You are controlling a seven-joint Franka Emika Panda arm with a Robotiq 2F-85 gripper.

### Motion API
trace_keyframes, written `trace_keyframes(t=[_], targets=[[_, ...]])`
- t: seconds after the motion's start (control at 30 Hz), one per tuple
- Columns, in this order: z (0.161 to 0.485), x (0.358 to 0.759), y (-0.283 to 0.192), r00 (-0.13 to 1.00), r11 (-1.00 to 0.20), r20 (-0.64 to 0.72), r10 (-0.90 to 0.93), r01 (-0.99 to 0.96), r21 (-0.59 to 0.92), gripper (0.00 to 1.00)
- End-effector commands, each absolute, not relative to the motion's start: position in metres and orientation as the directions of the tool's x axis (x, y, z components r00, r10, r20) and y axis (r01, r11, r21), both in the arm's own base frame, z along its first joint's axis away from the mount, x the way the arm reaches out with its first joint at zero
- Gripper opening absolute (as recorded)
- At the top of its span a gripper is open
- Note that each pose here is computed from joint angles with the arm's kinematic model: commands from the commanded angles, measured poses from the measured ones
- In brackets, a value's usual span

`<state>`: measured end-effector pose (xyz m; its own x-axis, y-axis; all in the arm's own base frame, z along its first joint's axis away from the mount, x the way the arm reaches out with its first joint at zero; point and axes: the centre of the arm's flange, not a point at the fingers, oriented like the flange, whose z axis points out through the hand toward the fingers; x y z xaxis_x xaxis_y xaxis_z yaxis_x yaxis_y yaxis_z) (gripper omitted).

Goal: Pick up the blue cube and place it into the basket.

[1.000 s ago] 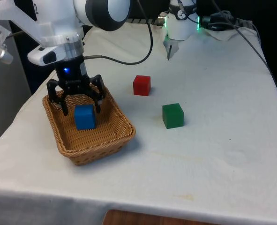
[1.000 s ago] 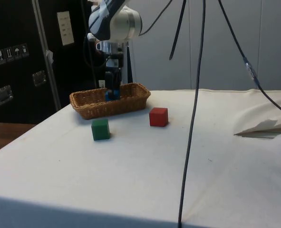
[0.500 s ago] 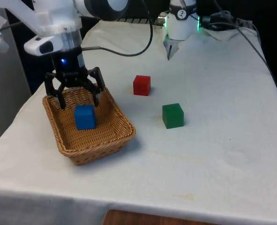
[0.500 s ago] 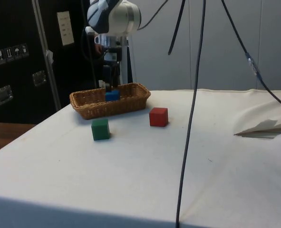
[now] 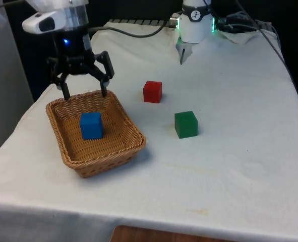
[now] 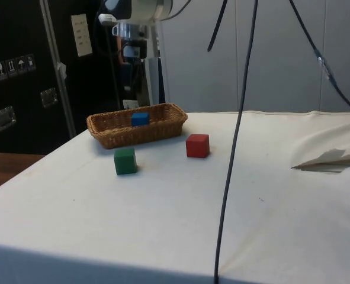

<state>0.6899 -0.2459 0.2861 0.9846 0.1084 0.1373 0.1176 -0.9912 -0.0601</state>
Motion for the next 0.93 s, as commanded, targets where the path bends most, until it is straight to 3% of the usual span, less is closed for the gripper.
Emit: trace_keyframes(t=[0.0, 0.63, 0.9], targets=[[0.293, 0.689, -0.244, 0.985, -0.992, 0.134, 0.107, 0.114, -0.05, 1.0], [0.347, 0.689, -0.217, 0.982, -0.992, 0.144, 0.123, 0.128, -0.023, 1.0], [0.352, 0.689, -0.209, 0.981, -0.99, 0.144, 0.131, 0.136, -0.025, 1.0]])
